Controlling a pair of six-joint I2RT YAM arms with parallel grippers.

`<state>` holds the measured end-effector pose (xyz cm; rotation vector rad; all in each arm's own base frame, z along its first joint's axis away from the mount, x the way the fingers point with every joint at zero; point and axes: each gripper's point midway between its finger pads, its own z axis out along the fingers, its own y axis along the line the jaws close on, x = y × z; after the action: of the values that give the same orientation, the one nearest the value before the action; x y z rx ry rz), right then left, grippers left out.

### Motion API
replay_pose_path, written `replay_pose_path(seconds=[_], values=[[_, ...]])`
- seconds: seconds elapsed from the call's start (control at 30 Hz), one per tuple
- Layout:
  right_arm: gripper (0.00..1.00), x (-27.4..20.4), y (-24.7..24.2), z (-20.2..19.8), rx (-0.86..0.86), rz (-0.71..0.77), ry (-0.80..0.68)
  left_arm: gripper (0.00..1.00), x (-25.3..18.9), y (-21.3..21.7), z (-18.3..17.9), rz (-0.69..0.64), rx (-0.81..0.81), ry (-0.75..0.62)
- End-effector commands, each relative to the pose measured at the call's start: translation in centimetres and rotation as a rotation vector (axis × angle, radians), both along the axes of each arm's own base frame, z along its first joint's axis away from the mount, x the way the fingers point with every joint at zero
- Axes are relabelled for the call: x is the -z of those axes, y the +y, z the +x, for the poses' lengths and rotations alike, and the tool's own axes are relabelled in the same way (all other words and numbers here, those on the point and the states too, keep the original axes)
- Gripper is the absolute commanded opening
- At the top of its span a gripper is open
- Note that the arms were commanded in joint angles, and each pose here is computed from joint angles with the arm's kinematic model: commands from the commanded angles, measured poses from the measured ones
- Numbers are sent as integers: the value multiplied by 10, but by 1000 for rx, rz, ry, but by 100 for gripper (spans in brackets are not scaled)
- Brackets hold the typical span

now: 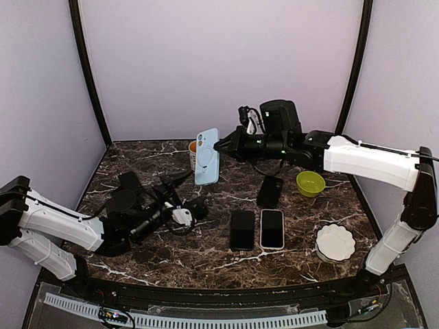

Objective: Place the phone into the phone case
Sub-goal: Pass from the right arm to the left

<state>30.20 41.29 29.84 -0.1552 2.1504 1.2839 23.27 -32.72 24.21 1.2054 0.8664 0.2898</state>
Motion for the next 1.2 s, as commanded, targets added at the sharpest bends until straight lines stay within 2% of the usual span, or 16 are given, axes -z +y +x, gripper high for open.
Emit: replay_pose_path(seconds=[0.0, 0.23, 0.3, 0.33, 0.4, 0.53, 0.67, 0.73, 0.87, 0.9, 0.93, 0.97, 1.0, 1.03, 1.07, 1.17], values=[[0, -36, 8, -11, -24, 95, -49, 83, -29, -3, 4, -33, -49, -129], [0, -33, 20, -22, -73, 124, -22, 82, -48, -2, 26, -55, -218, -269], [0, -30, 22, -23, -78, 127, -18, 73, -43, -6, 35, -43, -277, -313], [0, -31, 22, -22, -74, 127, -19, 63, -53, -1, 34, -90, -302, -347], [0, -31, 20, -21, -63, 125, -22, 45, -48, -2, 39, -58, -348, -380], [0, -27, 20, -20, -57, 119, -19, 19, -47, -6, 36, -69, -335, -375], [0, -26, 21, -19, -57, 111, -26, 1, -61, -3, 35, -148, -334, -346], [0, -30, 17, -17, -47, 103, -53, 0, -68, 2, 36, -197, -348, -321], [54, -41, -2, -8, 11, 63, -147, 0, -88, 16, 43, -423, -348, -131], [64, -47, -10, -6, 30, 61, -173, 0, -91, 16, 43, -425, -333, -74], [70, -51, -16, -5, 46, 55, -196, 0, -112, 23, 38, -577, -268, 13], [74, -55, -21, -5, 57, 51, -223, 0, -100, 17, 42, -535, -252, 93], [77, -58, -24, -6, 62, 48, -247, 0, -122, 21, 35, -699, -157, 199], [80, -62, -26, -7, 64, 50, -272, 0, -110, 20, 42, -672, -157, 286], [82, -64, -29, -7, 67, 52, -290, 0, -132, 24, 35, -831, -57, 395], [98, -77, -35, -11, 92, 102, -344, 0, -148, 42, 37, -1037, 55, 581]])
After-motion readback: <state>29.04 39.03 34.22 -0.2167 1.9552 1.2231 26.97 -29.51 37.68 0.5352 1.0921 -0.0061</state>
